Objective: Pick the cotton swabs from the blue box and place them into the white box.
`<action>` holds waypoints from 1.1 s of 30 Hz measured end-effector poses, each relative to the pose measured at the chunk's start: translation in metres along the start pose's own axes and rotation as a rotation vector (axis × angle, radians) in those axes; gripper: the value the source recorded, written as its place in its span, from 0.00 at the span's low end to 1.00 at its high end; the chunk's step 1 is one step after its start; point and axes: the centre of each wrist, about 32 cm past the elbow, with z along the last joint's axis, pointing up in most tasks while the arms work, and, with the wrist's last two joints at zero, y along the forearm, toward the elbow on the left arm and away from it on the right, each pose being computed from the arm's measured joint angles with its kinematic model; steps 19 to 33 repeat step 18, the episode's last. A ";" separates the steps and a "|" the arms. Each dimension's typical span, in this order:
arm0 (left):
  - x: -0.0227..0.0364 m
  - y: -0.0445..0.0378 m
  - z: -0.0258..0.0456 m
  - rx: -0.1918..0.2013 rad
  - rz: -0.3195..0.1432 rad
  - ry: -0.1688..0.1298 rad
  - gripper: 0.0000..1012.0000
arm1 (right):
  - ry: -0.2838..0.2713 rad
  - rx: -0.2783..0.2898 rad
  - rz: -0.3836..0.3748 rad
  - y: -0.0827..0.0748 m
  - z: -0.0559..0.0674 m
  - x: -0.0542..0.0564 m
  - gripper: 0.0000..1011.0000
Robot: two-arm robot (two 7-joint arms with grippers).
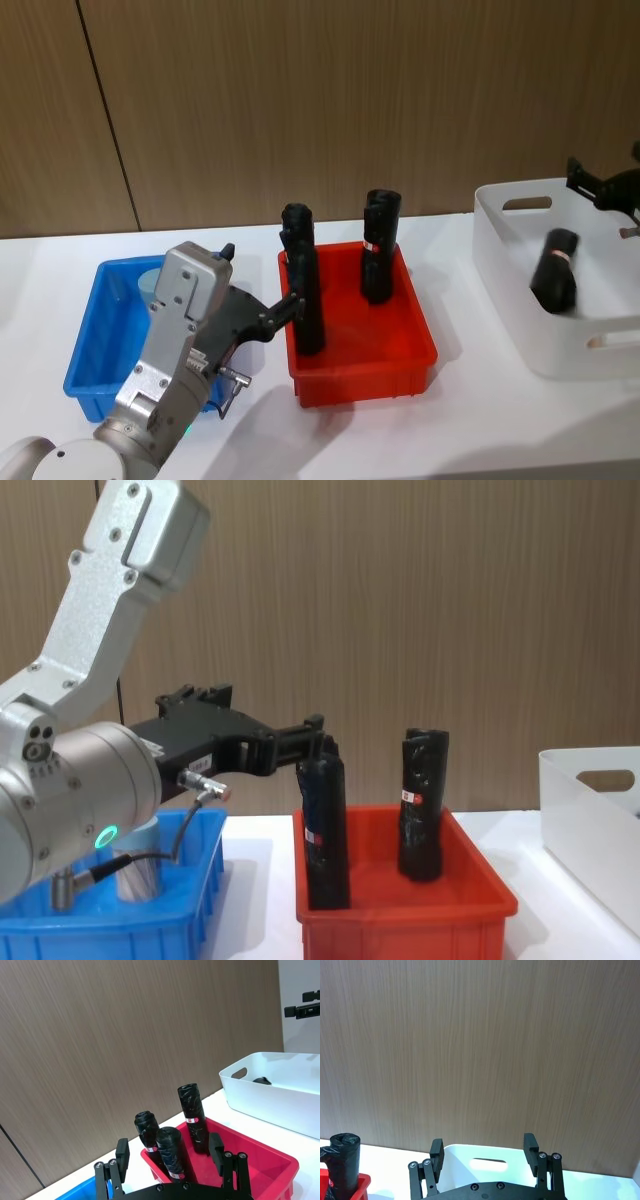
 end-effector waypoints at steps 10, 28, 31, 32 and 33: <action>0.0000 0.0000 0.0000 0.000 0.000 0.000 0.99 | 0.002 0.002 0.001 -0.001 0.000 0.000 0.99; 0.0000 0.0000 0.0000 0.000 0.000 0.000 0.99 | 0.002 0.003 0.001 -0.001 0.001 0.000 0.99; 0.0000 0.0000 0.0000 0.000 0.000 0.000 0.99 | 0.002 0.003 0.001 -0.001 0.001 0.000 0.99; 0.0000 0.0000 0.0000 0.000 0.000 0.000 0.99 | 0.002 0.003 0.001 -0.001 0.001 0.000 0.99; 0.0000 0.0000 0.0000 0.000 0.000 0.000 0.99 | 0.002 0.003 0.001 -0.001 0.001 0.000 0.99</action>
